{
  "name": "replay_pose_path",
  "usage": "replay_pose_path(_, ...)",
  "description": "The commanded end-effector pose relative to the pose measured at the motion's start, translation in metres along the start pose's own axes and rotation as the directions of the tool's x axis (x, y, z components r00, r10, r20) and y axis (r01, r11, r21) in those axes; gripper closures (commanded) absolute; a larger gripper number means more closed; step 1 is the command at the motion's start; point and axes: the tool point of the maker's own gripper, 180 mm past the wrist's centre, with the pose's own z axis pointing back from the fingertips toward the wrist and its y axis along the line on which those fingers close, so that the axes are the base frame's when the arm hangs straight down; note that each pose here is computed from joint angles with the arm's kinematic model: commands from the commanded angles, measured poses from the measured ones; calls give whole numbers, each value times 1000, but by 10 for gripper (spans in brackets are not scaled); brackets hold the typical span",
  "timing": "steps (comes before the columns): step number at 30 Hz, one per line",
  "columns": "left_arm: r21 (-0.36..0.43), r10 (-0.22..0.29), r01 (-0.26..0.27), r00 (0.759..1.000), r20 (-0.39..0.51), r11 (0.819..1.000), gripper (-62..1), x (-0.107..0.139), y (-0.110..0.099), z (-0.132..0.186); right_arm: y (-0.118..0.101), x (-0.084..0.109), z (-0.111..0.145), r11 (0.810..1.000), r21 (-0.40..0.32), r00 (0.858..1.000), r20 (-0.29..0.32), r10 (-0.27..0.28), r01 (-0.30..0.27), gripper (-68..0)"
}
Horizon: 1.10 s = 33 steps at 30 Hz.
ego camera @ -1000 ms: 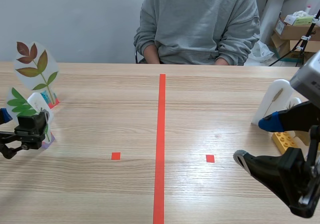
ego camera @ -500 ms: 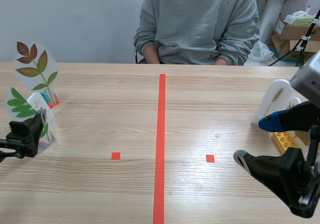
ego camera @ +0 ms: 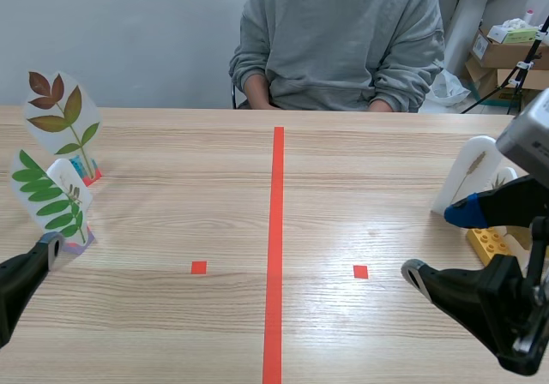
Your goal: Do the leaf sorting experiment
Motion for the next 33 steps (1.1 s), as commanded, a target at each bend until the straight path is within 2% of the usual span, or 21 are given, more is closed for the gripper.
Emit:
replay_pose_path(1,-42,3,-2,1000,31,999,-623,13,-12,-2,-4,8,2,1000,-5,1000,27,14,-14,-462)
replay_pose_path(7,-157,16,-9,999,44,987,-623,30,-50,-3,-3,15,2,1000,2,998,65,-1,1,-462)
replay_pose_path(13,-252,63,-54,998,29,966,-623,34,-77,-3,-16,17,9,999,-39,997,71,5,-2,-463)
replay_pose_path(17,-273,98,-84,994,39,958,-623,39,-81,-3,-26,20,17,997,-73,996,87,0,6,-463)
replay_pose_path(22,-271,135,-116,990,50,956,-623,42,-81,-3,-28,18,18,997,-78,997,77,0,7,-463)
replay_pose_path(33,-269,135,-117,990,49,956,-623,42,-80,-3,-28,18,18,997,-79,997,79,-3,9,-462)
